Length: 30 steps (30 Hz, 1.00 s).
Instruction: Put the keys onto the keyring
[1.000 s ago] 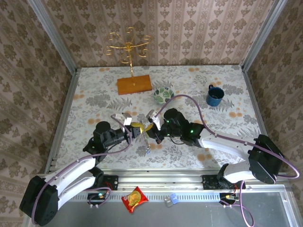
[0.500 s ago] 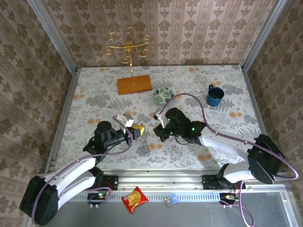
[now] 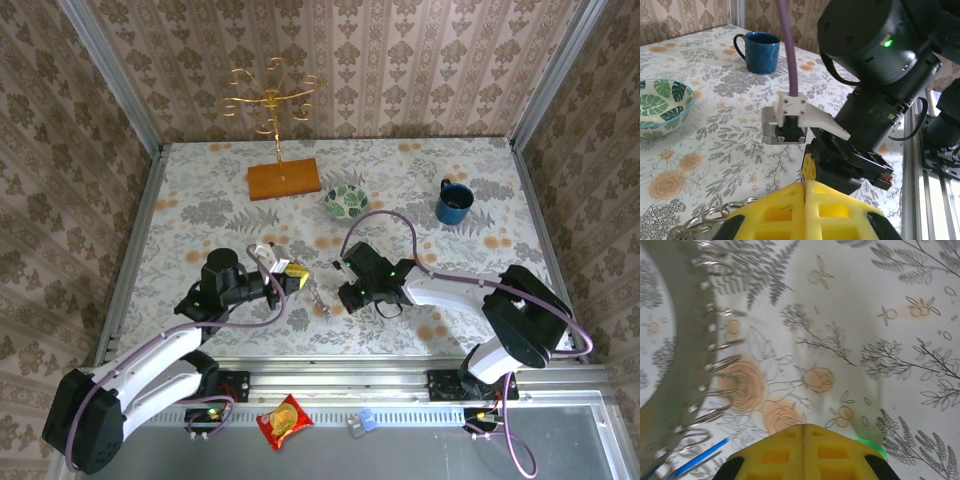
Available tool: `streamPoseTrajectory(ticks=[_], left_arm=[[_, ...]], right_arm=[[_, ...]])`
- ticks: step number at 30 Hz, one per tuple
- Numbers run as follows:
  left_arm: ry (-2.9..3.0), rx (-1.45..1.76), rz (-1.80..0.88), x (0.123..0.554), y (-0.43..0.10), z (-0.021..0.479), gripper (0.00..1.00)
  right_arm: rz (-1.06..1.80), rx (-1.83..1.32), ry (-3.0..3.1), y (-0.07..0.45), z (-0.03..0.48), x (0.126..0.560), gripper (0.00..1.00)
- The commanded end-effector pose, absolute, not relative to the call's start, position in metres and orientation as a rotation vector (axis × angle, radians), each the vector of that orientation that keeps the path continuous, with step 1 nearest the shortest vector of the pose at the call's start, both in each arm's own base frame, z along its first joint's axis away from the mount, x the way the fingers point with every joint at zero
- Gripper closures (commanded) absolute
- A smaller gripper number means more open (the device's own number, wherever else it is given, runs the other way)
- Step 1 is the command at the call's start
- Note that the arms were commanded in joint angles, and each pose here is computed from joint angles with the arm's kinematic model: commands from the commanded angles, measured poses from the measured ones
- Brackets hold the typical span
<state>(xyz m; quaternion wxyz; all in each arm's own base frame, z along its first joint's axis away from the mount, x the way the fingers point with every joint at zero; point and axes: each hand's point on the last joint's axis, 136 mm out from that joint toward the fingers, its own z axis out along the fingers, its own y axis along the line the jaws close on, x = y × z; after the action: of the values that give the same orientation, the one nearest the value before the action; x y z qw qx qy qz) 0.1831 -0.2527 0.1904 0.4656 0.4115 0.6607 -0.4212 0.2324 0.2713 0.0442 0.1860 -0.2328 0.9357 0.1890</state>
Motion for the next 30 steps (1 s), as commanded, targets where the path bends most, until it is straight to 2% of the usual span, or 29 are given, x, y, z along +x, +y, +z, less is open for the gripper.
streamPoseTrajectory(ticks=[1, 3, 5, 7, 10, 16, 20, 23, 30], left_arm=[[1.507, 1.082, -1.019, 0.181, -0.258, 0.213, 1.00], [1.501, 1.092, -1.019, 0.180, -0.259, 0.213, 1.00], [1.495, 1.099, -1.018, 0.180, -0.259, 0.213, 1.00], [1.486, 1.107, -1.019, 0.179, -0.260, 0.214, 1.00], [1.472, 1.117, -1.023, 0.178, -0.260, 0.216, 1.00], [1.425, 1.149, -1.027, 0.172, -0.262, 0.215, 1.00], [1.401, 1.184, -1.014, 0.168, -0.263, 0.212, 1.00], [1.380, 1.214, -1.015, 0.163, -0.264, 0.209, 1.00], [1.345, 1.241, -1.023, 0.156, -0.266, 0.206, 1.00]], right_arm=[[0.460, -0.589, 2.700, 0.260, 0.035, 0.237, 1.00], [0.451, -0.585, 2.705, 0.259, 0.035, 0.239, 1.00], [0.457, -0.592, 2.686, 0.260, 0.041, 0.242, 0.89], [0.489, -0.618, 2.634, 0.263, 0.054, 0.246, 0.74], [0.576, -0.714, 2.470, 0.274, 0.089, 0.252, 0.62], [0.776, -1.073, 1.869, 0.309, 0.171, 0.236, 0.57], [0.826, -1.296, 1.619, 0.323, 0.184, 0.213, 0.57], [0.808, -1.341, 1.592, 0.328, 0.187, 0.216, 0.58], [0.867, -1.391, 1.488, 0.339, 0.192, 0.207, 0.67]])
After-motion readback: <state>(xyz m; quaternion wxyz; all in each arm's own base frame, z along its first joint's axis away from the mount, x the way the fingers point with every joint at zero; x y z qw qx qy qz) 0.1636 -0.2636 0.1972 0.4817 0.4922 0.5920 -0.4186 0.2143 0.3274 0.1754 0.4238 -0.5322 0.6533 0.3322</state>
